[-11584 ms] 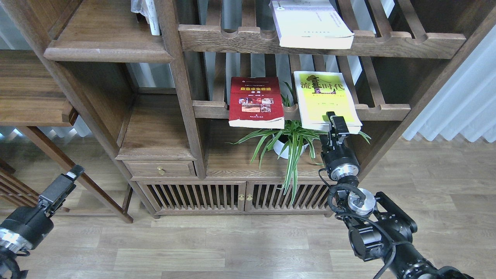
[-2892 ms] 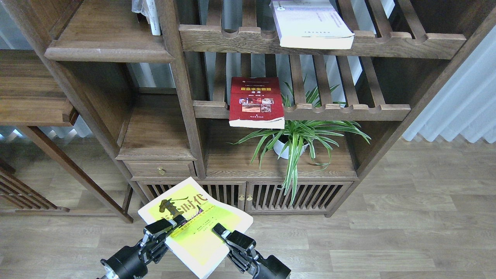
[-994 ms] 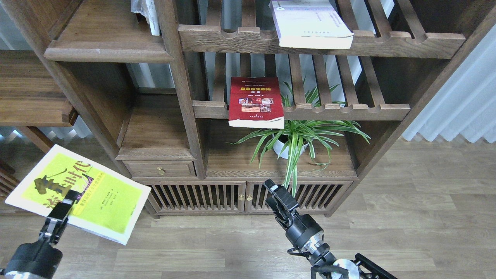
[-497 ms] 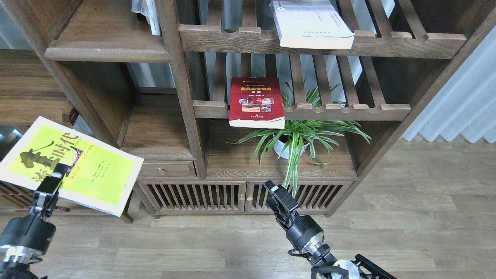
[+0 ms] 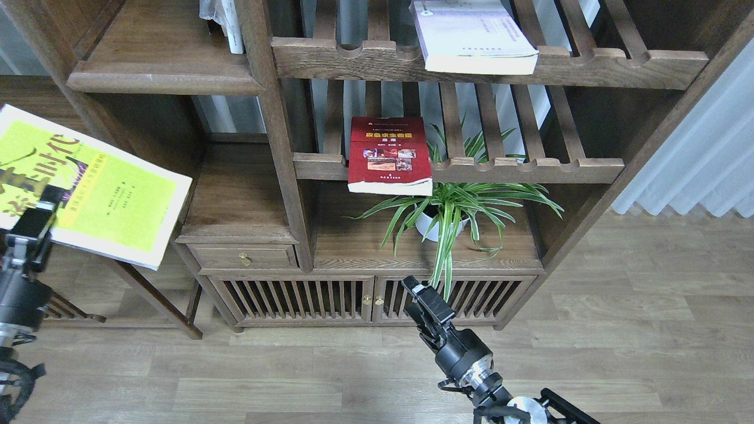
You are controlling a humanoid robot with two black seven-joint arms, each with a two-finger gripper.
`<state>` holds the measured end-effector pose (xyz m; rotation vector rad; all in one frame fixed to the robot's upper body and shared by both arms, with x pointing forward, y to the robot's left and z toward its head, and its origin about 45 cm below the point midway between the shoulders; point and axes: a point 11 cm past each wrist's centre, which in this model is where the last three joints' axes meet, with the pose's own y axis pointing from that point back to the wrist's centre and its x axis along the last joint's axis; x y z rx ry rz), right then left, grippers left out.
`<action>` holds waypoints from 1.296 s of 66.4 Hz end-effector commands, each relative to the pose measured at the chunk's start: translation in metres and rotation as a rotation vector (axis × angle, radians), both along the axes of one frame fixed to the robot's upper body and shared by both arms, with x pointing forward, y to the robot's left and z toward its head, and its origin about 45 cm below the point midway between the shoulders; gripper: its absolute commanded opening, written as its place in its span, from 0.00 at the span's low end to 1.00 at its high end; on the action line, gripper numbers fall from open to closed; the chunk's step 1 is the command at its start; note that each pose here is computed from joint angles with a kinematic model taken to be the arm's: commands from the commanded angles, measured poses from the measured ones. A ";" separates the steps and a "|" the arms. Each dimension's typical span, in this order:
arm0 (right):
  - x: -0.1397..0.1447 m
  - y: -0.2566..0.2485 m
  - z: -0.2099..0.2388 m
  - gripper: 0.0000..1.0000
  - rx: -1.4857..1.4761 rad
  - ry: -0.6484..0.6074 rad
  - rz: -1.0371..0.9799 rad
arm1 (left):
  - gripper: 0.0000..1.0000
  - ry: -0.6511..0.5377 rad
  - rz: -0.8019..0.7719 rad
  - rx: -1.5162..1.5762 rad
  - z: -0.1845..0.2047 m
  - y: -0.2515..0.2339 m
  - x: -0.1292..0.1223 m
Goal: Organize books on shelf
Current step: 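Lift the yellow book with the left gripper up toward the upper shelf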
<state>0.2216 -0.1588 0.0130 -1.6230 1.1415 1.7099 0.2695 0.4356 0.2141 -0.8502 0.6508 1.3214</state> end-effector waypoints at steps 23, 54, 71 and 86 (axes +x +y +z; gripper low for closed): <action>0.000 0.000 0.000 0.99 0.001 -0.002 -0.001 | 0.02 -0.157 -0.165 0.177 0.094 -0.007 0.059; 0.001 -0.002 0.001 0.99 0.005 -0.003 -0.014 | 0.02 -0.169 -0.253 0.496 0.163 -0.010 0.087; 0.002 -0.003 0.001 0.99 0.005 -0.003 -0.016 | 0.02 -0.174 -0.248 0.714 0.204 -0.014 0.106; 0.002 -0.003 0.002 0.99 0.006 -0.005 -0.017 | 0.02 -0.160 -0.218 0.849 0.228 -0.014 0.120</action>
